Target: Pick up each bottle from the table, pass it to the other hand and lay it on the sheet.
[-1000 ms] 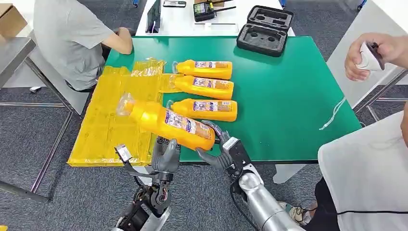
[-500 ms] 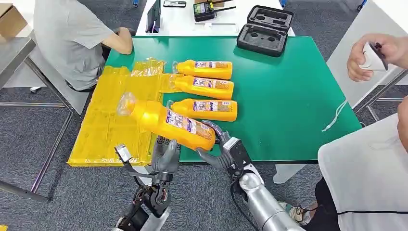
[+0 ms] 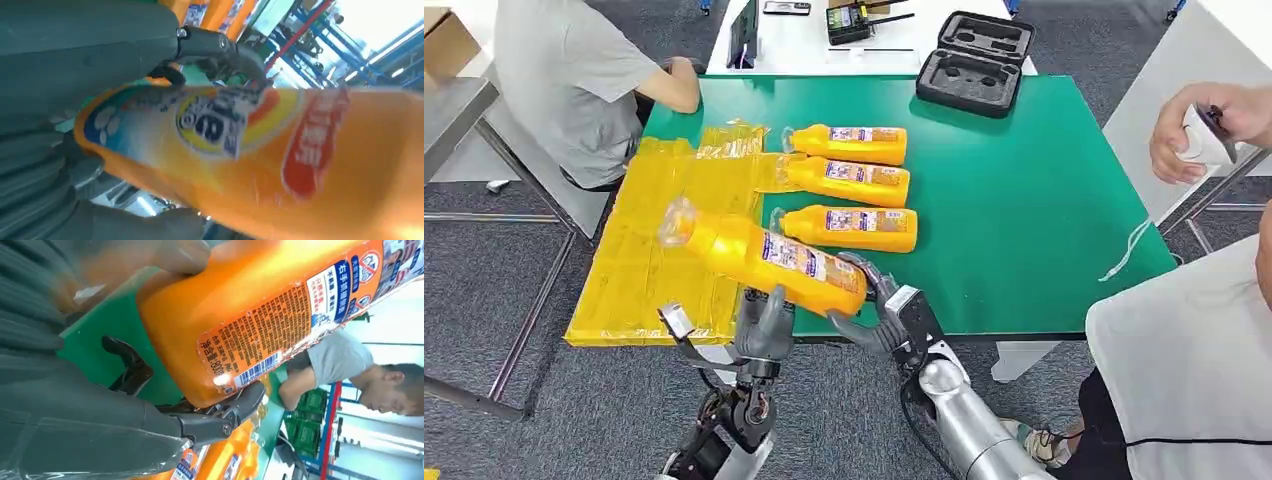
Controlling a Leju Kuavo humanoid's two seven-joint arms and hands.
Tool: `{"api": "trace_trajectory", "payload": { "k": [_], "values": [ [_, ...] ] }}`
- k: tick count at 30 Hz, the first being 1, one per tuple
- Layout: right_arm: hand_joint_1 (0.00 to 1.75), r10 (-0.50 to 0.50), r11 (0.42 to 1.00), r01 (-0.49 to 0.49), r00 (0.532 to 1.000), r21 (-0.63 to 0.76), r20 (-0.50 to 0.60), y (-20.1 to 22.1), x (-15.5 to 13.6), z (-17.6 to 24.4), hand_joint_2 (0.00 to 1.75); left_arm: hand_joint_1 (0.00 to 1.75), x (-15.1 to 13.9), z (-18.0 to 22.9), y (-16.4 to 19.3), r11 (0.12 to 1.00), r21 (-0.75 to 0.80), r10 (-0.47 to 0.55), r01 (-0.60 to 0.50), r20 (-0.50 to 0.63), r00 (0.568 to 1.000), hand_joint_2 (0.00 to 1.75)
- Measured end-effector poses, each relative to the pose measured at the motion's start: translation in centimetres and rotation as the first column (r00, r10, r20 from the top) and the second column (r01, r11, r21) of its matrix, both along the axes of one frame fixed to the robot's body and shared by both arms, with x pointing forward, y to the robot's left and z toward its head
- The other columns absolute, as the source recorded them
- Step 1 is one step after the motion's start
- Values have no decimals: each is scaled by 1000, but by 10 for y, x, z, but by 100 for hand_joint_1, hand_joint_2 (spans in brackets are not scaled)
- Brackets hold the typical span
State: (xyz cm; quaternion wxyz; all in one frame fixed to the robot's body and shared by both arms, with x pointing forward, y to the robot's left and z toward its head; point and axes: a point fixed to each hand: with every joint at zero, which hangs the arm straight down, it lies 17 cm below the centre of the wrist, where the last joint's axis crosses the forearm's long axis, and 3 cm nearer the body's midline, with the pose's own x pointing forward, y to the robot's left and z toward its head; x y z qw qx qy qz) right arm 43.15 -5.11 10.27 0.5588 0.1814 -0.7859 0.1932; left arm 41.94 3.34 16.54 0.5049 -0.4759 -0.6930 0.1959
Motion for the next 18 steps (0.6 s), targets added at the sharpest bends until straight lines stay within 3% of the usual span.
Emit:
{"api": "trace_trajectory", "payload": {
  "k": [18],
  "values": [
    [175,34,999,-34,999,2,-12,18,-4,-1,175,175,2,4,12,999,11,40,-40,19,999,175]
  ]
}}
